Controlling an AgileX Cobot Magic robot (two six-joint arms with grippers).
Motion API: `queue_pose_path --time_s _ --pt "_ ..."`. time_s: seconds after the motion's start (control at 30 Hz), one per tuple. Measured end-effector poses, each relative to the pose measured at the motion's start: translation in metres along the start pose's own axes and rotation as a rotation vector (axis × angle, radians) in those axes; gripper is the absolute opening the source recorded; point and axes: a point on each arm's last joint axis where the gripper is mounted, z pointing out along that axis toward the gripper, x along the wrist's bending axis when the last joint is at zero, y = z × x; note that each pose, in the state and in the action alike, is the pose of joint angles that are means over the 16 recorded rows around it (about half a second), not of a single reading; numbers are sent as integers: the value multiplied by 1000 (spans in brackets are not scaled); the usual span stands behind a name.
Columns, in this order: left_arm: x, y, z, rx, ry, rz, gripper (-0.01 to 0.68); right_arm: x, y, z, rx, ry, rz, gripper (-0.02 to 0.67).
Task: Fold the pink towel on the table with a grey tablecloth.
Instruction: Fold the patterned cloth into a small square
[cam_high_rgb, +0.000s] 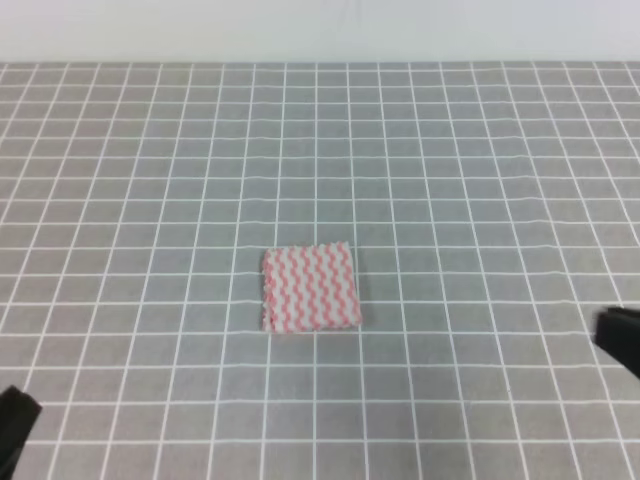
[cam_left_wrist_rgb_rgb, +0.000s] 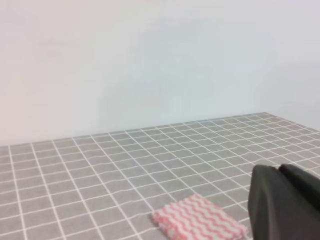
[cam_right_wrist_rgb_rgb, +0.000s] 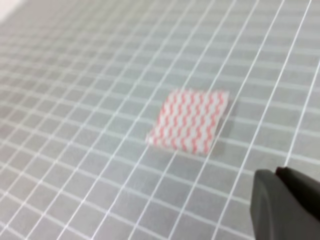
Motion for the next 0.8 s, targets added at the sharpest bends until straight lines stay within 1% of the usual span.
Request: queue_pose_path --time_s 0.2,0.4,0.53,0.8 --pt "4 -20 -6 -29 31 3 -4 -7 -27 -21 -146 -19 -30 -15" --pt "9 -31 -5 -30 76 -2 -4 -17 -51 -24 -217 -52 -53 -15" --pt "11 -32 -5 -36 91 -5 -3 -22 -64 -21 -212 -66 -52 -15" --pt "11 -33 -5 -36 92 -7 -3 -27 -83 -14 -134 -76 -62 -15"
